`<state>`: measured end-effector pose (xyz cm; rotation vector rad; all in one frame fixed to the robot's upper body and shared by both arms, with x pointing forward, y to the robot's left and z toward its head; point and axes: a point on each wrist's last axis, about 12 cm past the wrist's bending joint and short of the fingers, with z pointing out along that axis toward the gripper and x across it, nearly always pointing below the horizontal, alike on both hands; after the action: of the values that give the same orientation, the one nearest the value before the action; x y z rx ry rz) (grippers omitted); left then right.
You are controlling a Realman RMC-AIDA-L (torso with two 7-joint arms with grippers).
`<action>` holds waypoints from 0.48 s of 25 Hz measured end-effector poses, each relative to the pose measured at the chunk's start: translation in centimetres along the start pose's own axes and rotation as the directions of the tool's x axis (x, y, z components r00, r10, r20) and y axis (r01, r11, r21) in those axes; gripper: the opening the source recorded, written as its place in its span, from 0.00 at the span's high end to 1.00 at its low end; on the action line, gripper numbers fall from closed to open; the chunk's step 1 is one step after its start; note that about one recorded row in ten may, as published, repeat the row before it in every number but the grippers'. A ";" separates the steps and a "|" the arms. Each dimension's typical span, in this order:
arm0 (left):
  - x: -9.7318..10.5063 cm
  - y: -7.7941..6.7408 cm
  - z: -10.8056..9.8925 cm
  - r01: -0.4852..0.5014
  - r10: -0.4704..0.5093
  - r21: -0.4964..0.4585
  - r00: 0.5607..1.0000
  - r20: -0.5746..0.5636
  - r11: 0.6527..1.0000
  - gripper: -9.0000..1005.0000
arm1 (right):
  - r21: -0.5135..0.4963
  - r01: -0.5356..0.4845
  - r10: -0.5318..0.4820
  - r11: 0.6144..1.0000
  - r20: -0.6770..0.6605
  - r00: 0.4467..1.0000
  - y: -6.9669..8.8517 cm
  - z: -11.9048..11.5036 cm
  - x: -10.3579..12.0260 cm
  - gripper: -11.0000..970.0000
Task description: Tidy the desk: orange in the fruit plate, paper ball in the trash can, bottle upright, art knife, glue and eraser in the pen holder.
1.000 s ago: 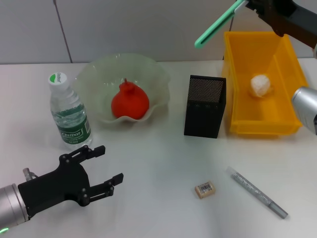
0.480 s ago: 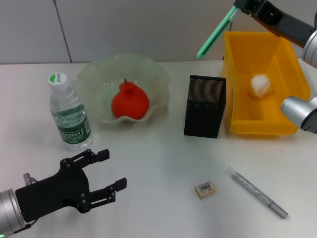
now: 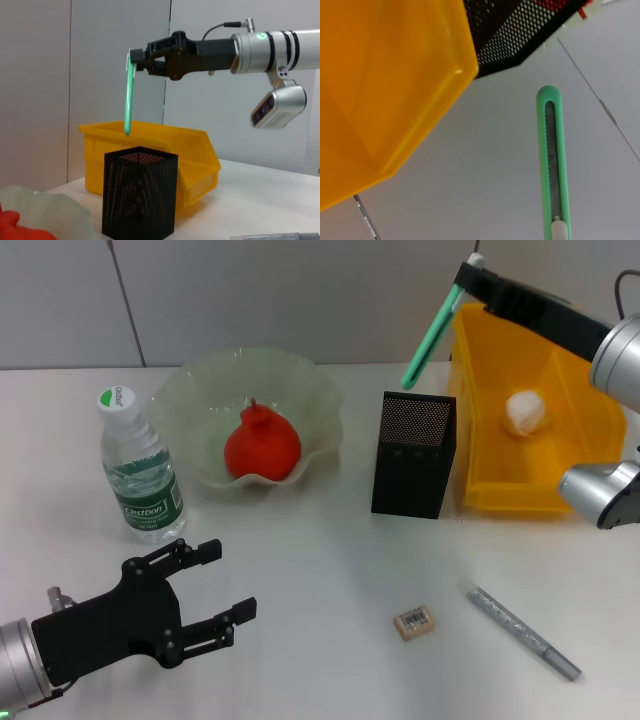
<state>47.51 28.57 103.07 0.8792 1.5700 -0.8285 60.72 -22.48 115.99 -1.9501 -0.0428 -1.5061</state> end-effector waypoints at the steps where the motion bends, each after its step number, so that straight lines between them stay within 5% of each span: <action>1: 0.0 0.0 0.0 0.000 0.000 0.000 1.000 0.000 1.000 0.19 | -0.001 0.014 -0.014 1.000 0.003 1.000 0.0 0.0 -0.1 0.80; 12: -0.2 0.4 -0.2 -0.017 0.017 -0.010 1.000 -0.004 1.000 0.19 | 0.004 0.075 -0.075 0.997 0.017 0.997 -0.2 -0.4 -0.9 0.80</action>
<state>47.78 28.89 103.29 0.8863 1.5671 -0.8059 59.98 -22.23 115.37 -1.9784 -0.1270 -1.5360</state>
